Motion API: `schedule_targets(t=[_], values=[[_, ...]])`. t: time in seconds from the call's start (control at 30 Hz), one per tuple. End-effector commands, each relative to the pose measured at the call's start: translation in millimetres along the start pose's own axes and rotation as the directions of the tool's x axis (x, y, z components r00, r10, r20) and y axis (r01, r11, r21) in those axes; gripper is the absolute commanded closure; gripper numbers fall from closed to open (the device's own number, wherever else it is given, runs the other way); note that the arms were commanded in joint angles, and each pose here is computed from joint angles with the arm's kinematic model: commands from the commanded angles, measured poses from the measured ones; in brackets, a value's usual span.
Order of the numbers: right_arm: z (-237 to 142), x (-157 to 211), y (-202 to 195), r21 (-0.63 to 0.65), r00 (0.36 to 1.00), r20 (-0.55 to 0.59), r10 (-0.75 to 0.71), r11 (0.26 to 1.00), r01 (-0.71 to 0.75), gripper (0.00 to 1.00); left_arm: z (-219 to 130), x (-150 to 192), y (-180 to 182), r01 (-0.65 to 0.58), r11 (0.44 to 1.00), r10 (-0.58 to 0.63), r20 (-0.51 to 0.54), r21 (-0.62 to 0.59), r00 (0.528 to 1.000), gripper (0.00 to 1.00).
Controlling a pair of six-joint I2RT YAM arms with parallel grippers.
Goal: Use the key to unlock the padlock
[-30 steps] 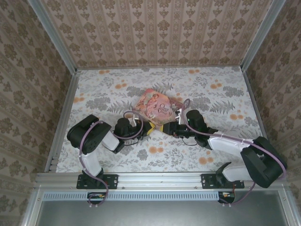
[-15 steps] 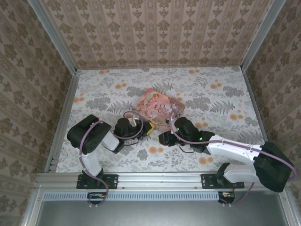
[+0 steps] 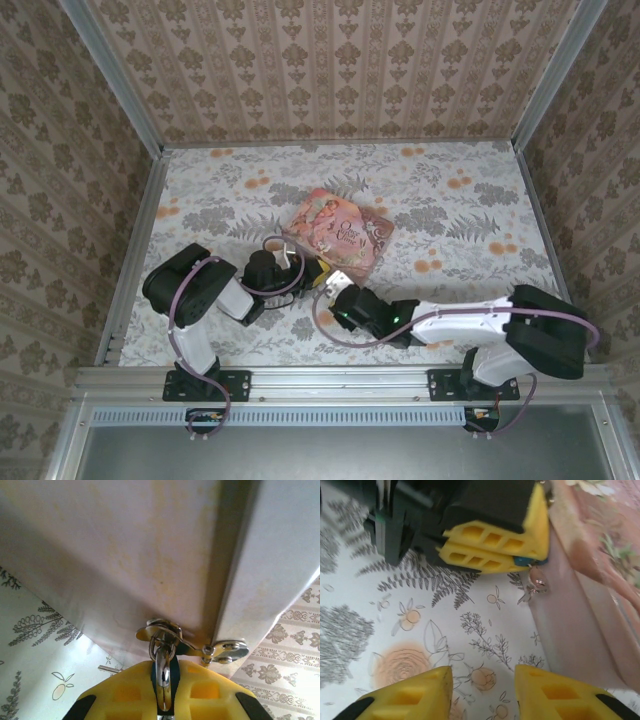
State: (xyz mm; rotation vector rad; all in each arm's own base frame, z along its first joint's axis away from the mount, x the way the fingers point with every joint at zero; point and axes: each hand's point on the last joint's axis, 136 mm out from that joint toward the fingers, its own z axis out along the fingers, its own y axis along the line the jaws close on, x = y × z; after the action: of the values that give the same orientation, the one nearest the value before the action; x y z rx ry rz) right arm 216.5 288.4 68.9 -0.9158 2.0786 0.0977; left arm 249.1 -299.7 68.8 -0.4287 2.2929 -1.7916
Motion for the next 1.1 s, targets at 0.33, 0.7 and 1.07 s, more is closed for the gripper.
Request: schedule_targets(t=[0.33,0.7,1.07], values=[[32,-21,-11,0.279,0.966,0.036,-0.254,0.931,0.235,0.56,6,3,-9,-0.015,0.999,0.016,-0.036,0.032,0.999,1.00],[48,-25,-28,0.279,0.976,0.011,-0.215,0.938,0.204,0.60,6,4,-7,-0.011,1.000,0.012,-0.039,0.029,0.999,1.00],[63,-21,-52,0.315,0.985,-0.023,-0.169,0.934,0.168,0.71,4,5,-6,-0.009,1.000,0.010,-0.045,0.028,0.999,1.00]])
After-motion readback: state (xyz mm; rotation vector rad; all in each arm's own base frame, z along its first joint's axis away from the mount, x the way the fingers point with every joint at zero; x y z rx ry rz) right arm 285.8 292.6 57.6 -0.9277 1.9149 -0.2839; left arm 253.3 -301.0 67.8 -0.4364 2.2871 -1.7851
